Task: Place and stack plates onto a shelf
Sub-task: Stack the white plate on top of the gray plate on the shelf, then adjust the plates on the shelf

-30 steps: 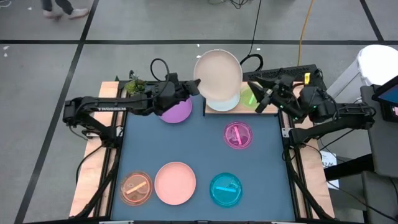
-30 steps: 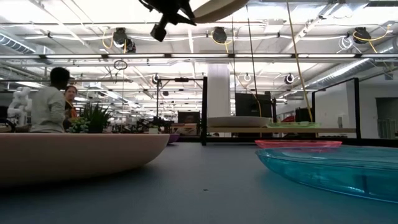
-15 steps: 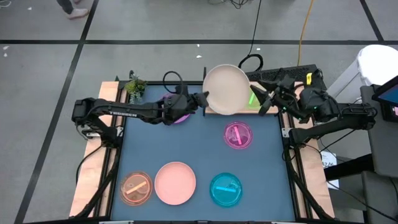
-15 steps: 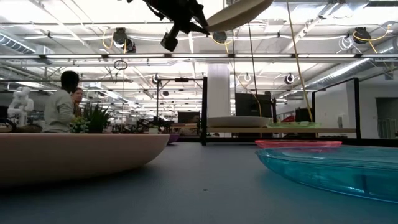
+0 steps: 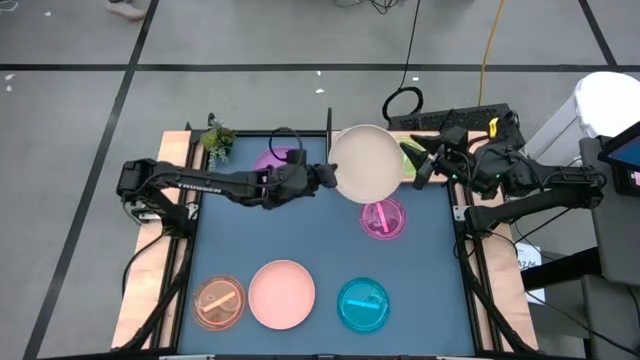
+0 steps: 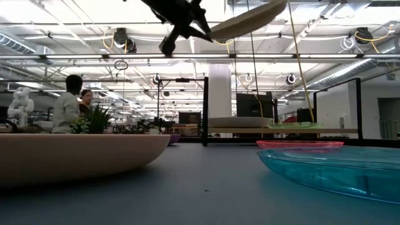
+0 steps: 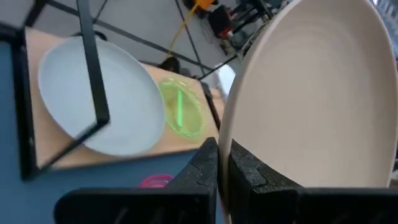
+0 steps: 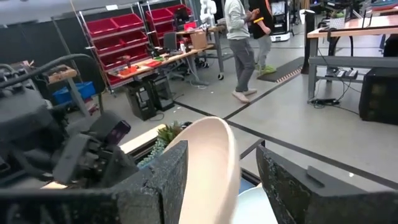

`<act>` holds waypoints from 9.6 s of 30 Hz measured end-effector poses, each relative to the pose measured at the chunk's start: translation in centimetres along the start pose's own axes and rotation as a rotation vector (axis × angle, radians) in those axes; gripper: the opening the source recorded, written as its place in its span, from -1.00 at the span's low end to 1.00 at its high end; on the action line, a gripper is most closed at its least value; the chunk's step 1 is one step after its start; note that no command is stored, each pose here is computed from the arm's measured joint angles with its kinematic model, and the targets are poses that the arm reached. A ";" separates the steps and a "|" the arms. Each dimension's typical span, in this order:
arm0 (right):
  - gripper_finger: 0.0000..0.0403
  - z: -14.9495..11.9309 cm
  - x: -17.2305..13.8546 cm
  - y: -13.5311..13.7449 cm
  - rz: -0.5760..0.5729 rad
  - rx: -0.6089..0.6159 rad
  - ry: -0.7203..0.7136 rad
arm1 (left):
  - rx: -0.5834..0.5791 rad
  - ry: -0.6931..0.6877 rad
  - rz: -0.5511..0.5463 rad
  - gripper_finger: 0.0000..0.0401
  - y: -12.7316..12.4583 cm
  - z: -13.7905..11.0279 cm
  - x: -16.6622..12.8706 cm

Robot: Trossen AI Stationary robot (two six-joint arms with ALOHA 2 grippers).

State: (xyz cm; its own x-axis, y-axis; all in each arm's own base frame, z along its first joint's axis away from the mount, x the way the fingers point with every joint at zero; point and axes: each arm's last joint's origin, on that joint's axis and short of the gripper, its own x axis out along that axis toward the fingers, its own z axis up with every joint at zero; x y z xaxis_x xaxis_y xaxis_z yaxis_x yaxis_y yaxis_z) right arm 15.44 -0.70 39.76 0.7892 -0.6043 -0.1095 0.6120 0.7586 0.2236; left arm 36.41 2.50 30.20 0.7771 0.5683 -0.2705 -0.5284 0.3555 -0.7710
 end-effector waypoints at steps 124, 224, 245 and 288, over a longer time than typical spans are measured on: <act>-0.15 -2.7 -0.8 -0.7 0.238 0.259 0.170 | 1.170 0.361 0.208 -0.45 5.9 11.2 17.4; -0.15 -9.9 2.1 -1.5 -0.075 -0.109 0.132 | 1.258 0.533 -0.173 -0.54 18.2 6.6 11.7; -0.18 -8.8 2.3 -1.2 -0.072 -0.053 0.071 | 1.206 0.515 -0.116 -0.54 16.6 7.8 10.2; -1.00 -9.8 13.3 -13.4 -0.501 0.332 0.778 | 0.593 0.455 -0.199 -0.98 5.4 7.9 -1.0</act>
State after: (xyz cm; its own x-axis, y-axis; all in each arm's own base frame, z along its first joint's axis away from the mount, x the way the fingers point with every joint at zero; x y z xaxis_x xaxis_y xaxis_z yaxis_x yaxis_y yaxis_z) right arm 18.28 -16.51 25.80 0.3296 -0.4182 -0.8465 0.9333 0.2797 0.2252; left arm 30.08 9.68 30.84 0.8729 0.1370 -0.4682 -0.3593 0.8297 -0.4272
